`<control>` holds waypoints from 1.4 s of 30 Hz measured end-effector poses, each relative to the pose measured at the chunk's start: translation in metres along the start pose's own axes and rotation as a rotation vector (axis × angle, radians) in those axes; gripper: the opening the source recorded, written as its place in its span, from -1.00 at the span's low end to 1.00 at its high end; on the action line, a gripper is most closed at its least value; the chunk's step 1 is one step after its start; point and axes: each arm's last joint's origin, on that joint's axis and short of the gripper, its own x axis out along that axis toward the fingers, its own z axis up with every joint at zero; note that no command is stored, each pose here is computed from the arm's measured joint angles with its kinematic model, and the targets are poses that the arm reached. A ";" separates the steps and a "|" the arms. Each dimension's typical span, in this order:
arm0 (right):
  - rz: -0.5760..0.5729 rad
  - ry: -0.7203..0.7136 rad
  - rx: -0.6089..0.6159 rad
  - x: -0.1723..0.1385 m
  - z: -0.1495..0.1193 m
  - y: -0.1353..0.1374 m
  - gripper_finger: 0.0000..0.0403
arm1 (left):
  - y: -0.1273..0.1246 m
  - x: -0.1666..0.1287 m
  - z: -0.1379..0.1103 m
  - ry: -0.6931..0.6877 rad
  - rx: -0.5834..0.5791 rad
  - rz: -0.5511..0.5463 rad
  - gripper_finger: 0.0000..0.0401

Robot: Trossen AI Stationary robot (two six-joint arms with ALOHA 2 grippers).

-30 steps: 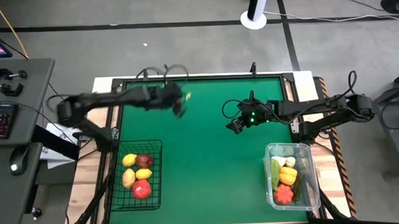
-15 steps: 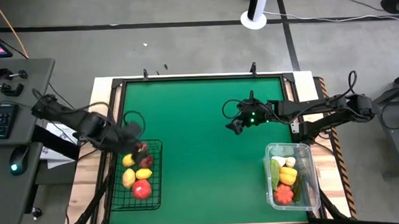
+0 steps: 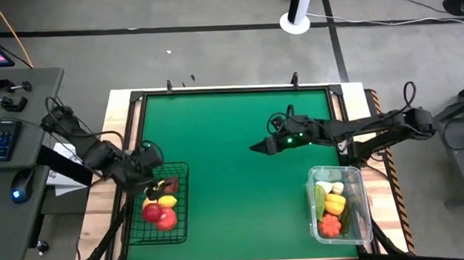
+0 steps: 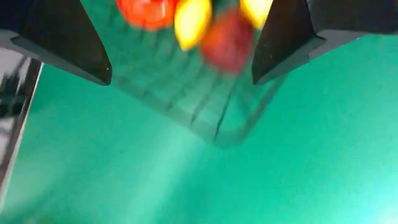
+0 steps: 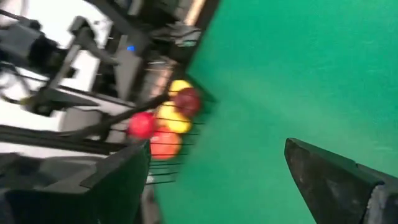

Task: Sort produce into baskets
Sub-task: Return to Home Position

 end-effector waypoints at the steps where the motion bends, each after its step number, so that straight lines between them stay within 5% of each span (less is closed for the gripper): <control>1: 0.025 0.009 0.008 0.000 0.000 0.007 0.79 | -0.002 -0.002 0.002 -0.065 0.029 -0.008 0.87; 9: 0.280 -0.007 -0.262 -0.031 0.012 0.084 0.79 | -0.014 -0.008 0.056 -0.485 0.136 -0.141 0.84; 13: 0.188 0.008 -0.406 -0.048 0.019 0.097 0.79 | -0.014 0.003 0.084 -0.617 0.208 -0.319 0.82; 17: 0.051 0.082 -0.370 -0.064 0.020 0.097 0.79 | 0.003 0.039 0.093 -0.647 0.180 -0.415 0.82; 27: -0.051 0.041 -0.444 -0.119 0.033 0.075 0.79 | 0.072 0.105 0.072 -0.768 -0.076 -0.336 0.82; 36: 0.188 -0.051 -0.404 -0.138 0.025 0.025 0.79 | 0.097 0.105 0.019 -0.833 -0.257 -0.336 0.82; 42: 0.333 -0.192 -0.413 -0.143 0.024 0.018 0.79 | 0.102 0.103 -0.017 -0.891 -0.301 -0.374 0.82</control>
